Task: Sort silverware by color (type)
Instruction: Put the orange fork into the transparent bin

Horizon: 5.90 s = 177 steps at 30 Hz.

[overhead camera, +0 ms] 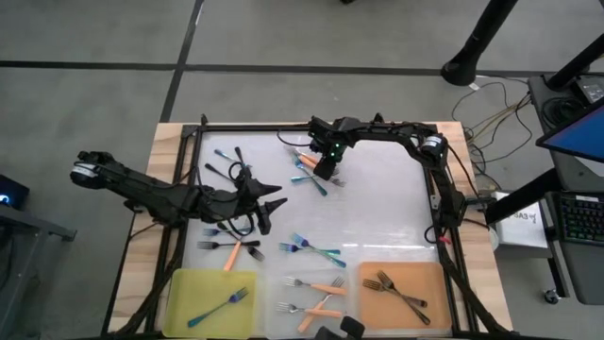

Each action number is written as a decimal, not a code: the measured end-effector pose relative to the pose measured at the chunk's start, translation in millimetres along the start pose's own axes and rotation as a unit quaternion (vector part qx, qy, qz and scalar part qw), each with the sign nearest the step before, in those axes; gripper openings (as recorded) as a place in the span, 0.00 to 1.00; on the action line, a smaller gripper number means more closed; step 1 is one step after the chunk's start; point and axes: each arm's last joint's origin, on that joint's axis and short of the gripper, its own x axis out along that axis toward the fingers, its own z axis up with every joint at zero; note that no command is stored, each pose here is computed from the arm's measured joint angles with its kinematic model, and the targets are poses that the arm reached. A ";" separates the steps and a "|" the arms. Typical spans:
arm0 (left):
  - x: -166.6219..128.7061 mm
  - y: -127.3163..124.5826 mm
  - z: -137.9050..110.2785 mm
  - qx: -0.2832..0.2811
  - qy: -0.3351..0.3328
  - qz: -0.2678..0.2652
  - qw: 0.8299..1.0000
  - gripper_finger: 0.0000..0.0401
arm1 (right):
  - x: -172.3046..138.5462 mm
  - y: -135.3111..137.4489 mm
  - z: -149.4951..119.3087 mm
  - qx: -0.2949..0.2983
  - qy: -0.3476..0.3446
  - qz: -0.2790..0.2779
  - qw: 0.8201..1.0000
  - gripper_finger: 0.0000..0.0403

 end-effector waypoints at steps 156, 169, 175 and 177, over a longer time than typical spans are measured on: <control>21.3 -122.5 -6.2 0.133 0.307 -0.275 0.901 0.06 | -238.8 182.6 -72.1 -0.020 -0.182 -0.174 0.968 0.50; 44.0 -169.5 -44.3 0.143 0.445 -0.296 0.833 0.06 | -236.0 180.8 -80.3 0.018 -0.152 -0.184 0.971 0.50; 43.3 -167.2 -47.4 0.139 0.461 -0.282 0.830 0.24 | -234.7 180.0 -82.0 0.019 -0.142 -0.187 0.972 0.50; 43.1 -168.1 -47.3 0.136 0.460 -0.283 0.831 0.31 | -234.0 180.0 -81.7 0.019 -0.141 -0.188 0.972 0.50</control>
